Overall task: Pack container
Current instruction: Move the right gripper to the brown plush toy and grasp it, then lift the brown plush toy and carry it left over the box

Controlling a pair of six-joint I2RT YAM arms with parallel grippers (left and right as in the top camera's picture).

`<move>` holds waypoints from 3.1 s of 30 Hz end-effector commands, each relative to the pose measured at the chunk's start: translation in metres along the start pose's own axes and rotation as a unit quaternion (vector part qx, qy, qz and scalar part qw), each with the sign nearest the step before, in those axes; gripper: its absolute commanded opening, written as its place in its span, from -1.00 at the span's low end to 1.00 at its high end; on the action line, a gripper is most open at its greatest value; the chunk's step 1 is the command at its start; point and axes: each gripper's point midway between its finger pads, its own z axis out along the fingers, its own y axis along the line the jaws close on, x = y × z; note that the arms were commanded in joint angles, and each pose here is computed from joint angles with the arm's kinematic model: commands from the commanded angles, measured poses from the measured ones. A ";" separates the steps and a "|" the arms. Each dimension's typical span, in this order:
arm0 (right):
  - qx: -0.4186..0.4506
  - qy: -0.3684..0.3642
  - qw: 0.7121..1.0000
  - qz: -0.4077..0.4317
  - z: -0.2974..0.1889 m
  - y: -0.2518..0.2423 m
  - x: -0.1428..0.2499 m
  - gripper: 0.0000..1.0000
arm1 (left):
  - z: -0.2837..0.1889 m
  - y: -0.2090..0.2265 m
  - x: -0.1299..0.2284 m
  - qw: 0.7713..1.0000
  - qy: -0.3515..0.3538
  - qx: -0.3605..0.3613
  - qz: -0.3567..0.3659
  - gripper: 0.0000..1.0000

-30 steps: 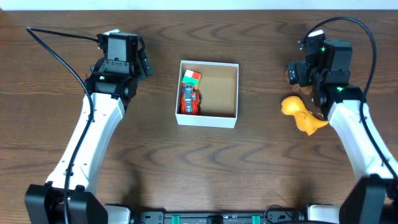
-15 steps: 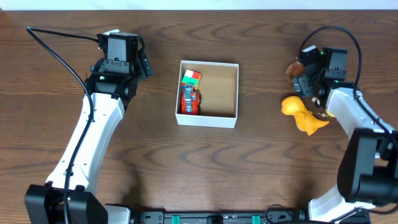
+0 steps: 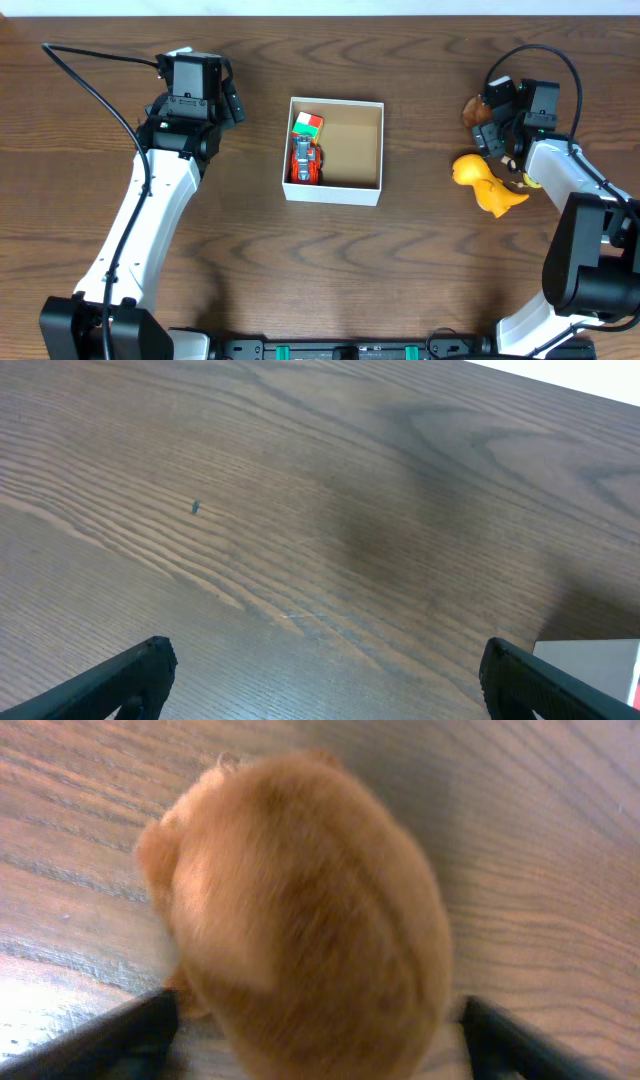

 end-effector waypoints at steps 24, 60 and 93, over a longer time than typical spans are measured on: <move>-0.019 -0.034 0.999 -0.011 0.025 0.007 -0.011 0.96 | -0.003 0.002 -0.007 1.000 -0.007 0.000 -0.008 0.96; -0.237 -0.407 0.844 -0.257 -0.229 0.216 -0.180 -0.98 | -0.003 0.002 -0.007 1.000 -0.007 0.000 -0.008 0.96; -0.236 -0.294 0.869 -0.321 -0.110 0.263 -0.139 -0.98 | -0.003 0.002 -0.007 1.000 -0.007 0.000 -0.008 0.96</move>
